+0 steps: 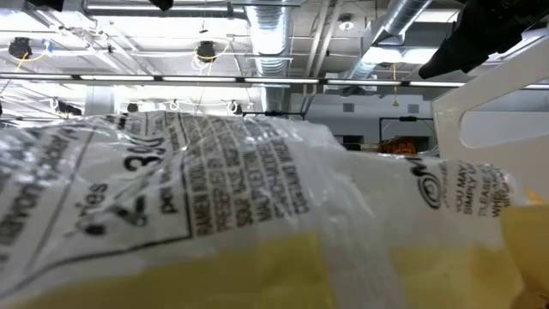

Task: Pick & Place Food Item
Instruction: Put the yellow noodle pack in the left transparent bin

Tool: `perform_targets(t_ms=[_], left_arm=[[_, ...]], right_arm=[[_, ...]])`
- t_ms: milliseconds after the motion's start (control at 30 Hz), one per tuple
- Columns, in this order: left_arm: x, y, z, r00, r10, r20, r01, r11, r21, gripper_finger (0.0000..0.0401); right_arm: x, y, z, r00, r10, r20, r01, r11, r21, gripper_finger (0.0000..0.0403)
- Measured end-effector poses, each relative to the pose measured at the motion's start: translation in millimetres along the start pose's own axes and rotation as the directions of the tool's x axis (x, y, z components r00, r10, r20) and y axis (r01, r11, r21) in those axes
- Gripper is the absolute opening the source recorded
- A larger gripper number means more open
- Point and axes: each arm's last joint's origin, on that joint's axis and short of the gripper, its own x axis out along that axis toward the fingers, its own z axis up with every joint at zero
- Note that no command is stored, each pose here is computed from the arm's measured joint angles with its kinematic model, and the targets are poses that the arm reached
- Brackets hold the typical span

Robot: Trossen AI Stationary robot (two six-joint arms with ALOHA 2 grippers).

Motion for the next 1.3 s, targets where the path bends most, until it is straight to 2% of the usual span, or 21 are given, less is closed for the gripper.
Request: perform_targets(t_ms=[233,533,633,833,1167,1300], left_arm=[[24.5,-6.6,-12.5,0.998,-0.058,0.003,0.058,0.998,0.012,0.0142],[66.2,-5.2,-73.0,0.975,-0.011,-0.220,0.006,1.000,-0.022,0.0142],[75.1,-10.3,-95.6,0.951,-0.035,-0.308,0.026,0.999,-0.033,0.0142],[84.5,-23.6,-129.0,0.902,-0.085,-0.423,0.115,0.992,0.046,0.0142],[86.2,-34.4,-137.7,0.885,-0.117,-0.451,0.154,0.987,0.045,0.0142],[86.8,-38.2,-137.7,0.889,-0.065,-0.454,0.111,0.991,0.075,0.0142]], right_arm=[[0.0,0.1,0.2,1.000,-0.001,0.003,0.001,1.000,-0.017,0.0001],[0.0,-0.1,0.1,1.000,-0.002,0.001,0.002,1.000,-0.018,0.0001],[0.0,-0.1,0.1,1.000,-0.003,0.001,0.003,1.000,-0.018,0.0001],[0.0,-0.1,0.1,1.000,-0.003,0.001,0.003,1.000,-0.018,0.0001],[0.0,-0.1,0.1,1.000,-0.003,0.002,0.003,1.000,-0.018,0.0001],[0.0,-0.1,0.1,1.000,-0.003,0.002,0.003,1.000,-0.018,0.0001]])
